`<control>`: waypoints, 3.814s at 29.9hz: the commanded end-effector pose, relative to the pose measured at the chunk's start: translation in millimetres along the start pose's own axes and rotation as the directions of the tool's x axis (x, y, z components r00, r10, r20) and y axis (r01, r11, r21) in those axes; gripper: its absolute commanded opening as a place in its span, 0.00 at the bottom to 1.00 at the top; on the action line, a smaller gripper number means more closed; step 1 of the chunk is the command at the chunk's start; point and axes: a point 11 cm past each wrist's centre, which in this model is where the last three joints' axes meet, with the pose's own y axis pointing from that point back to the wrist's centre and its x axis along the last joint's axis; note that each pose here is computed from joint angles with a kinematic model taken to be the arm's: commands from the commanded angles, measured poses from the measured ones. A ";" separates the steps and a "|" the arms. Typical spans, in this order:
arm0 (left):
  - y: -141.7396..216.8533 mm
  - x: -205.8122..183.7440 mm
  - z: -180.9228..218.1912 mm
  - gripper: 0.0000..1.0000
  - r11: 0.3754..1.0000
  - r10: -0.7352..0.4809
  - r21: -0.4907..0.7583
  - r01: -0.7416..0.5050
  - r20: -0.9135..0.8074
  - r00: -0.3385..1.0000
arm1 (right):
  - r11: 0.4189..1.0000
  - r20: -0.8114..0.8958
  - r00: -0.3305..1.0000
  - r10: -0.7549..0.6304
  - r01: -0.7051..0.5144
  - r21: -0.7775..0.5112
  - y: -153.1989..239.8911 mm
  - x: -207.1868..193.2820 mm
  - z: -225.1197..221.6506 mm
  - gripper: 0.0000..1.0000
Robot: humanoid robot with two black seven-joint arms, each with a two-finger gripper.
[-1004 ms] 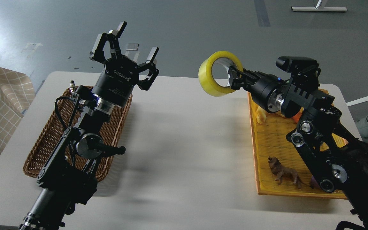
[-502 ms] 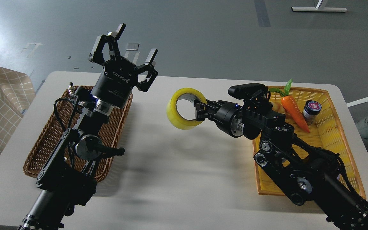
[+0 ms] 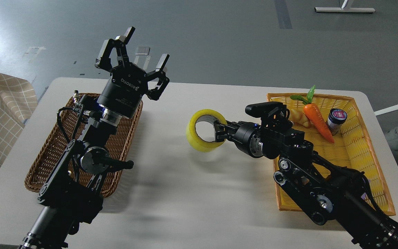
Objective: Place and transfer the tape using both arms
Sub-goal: 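Lower the tape roll onto the table center and release it, then withdraw the right gripper back above the yellow tray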
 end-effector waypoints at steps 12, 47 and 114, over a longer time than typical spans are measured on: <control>4.6 2.8 -0.3 0.98 1.000 0.010 0.004 -0.010 0.000 1.000 | 1.000 0.024 0.999 -0.025 0.025 -0.009 0.0 -14.5 4.6 0.29; 6.6 2.6 -2.3 0.98 1.000 0.014 0.003 -0.014 -0.007 1.000 | 0.996 0.057 0.995 -0.077 0.080 -0.047 -3.7 -37.3 19.9 0.30; 3.6 18.5 2.1 0.98 0.994 0.095 0.046 -0.099 0.068 0.993 | 0.692 0.929 0.366 0.059 -0.685 0.226 144.5 139.0 55.9 1.00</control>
